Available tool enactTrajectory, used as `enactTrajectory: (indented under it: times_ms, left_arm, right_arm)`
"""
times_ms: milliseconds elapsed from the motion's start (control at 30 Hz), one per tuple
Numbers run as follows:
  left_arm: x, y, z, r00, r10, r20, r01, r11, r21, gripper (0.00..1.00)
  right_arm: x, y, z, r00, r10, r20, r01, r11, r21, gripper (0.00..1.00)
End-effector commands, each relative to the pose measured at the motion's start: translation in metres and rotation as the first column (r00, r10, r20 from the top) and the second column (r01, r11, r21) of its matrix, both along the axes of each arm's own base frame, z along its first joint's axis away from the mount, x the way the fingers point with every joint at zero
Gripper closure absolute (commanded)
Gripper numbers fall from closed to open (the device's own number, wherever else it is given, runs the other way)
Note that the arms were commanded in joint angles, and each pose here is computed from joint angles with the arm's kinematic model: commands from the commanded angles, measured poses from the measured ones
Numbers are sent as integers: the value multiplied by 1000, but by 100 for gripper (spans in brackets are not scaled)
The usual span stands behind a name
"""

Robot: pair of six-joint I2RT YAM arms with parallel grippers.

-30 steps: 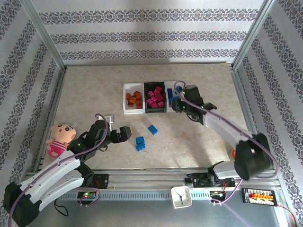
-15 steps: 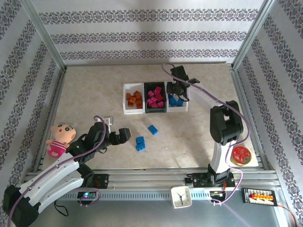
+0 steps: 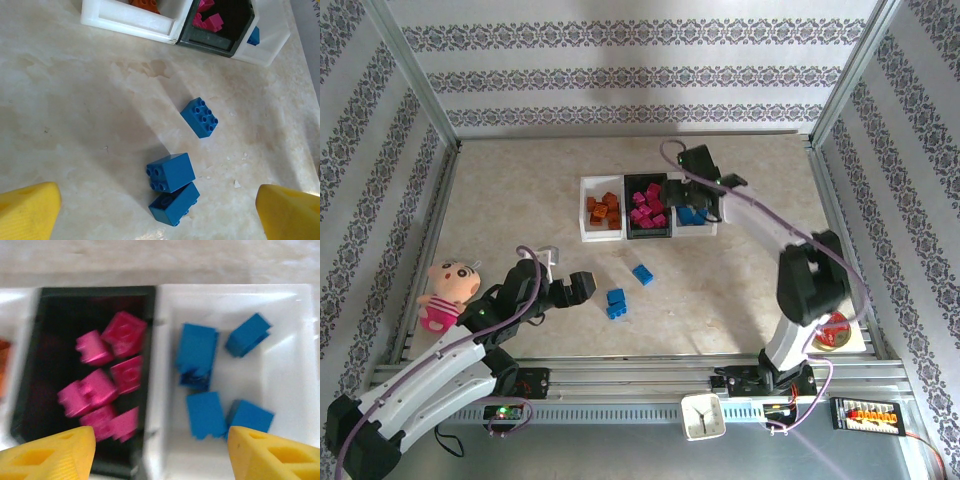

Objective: Sort the legos into containers by color
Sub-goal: Pick up the lego from the center of the table.

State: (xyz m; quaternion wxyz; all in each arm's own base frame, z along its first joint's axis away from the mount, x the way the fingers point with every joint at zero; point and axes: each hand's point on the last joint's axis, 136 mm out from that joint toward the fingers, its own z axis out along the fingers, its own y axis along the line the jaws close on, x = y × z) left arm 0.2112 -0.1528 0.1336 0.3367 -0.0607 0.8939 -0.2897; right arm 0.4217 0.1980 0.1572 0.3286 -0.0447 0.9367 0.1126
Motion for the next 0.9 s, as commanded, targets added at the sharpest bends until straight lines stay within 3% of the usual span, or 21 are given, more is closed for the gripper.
enactTrajectory:
  times_ms: [0,233,533,667,867]
  left_arm:
    - [-6,4,-8,1000,2,-16,-2,1000,13,0]
    - [-8,5,-19,999,11,-36,-10,1000,11,0]
    - [-10,6,-24,999,15,-49,-15,1000,7,0]
    - [-10,6,-25,999,16,-52,-16,1000,9,0]
    - [-10,7,-24,999,16,-50,-15,1000,15,0]
  right_arm:
    - [-46,37,1,988,152,26,-153,987,49,28]
    - [-123,77,-68,937,336,-95,-339,941,-20,27]
    - [-134,89,-129,913,353,-204,-378,920,-101,34]
    - [-135,93,-141,902,367,-228,-401,908,-124,42]
    - [-138,92,-132,904,375,-206,-402,909,-109,66]
